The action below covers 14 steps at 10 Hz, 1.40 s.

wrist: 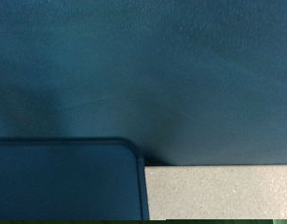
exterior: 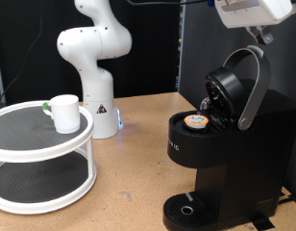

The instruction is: Make a cup of coffee with the keurig machine

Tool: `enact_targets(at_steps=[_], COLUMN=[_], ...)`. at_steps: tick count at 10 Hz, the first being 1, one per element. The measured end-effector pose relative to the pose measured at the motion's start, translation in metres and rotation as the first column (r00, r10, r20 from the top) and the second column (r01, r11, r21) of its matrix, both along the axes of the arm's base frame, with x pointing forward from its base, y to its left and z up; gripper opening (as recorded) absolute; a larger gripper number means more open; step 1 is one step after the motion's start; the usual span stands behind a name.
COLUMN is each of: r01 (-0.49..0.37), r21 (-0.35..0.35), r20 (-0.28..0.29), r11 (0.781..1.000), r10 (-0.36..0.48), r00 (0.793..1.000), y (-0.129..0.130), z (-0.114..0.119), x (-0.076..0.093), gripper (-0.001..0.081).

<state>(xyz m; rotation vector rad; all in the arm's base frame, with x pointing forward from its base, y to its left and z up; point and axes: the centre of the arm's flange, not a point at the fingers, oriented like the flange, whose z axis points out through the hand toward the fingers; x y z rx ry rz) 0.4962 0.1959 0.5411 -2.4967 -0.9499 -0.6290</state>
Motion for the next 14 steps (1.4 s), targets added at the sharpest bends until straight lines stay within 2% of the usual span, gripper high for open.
enact_targets(at_steps=[1,2,5,9,14], r01=[-0.003,-0.007,-0.009,-0.003,-0.004], r21=[0.004,0.006,-0.007,-0.052,-0.052], r20=[0.008,0.013,-0.009,-0.057,-0.051], r11=[1.0,1.0,1.0,0.999,0.999], r10=[0.003,0.007,0.009,0.0,0.002], r00=[1.0,1.0,1.0,0.998,0.999], y=[0.004,0.007,0.01,0.01,0.01], z=[0.003,0.006,0.002,-0.02,-0.021], x=[0.0,0.0,-0.001,0.005,0.006], gripper=[0.0017,0.0005,0.0002,0.0004,0.0004])
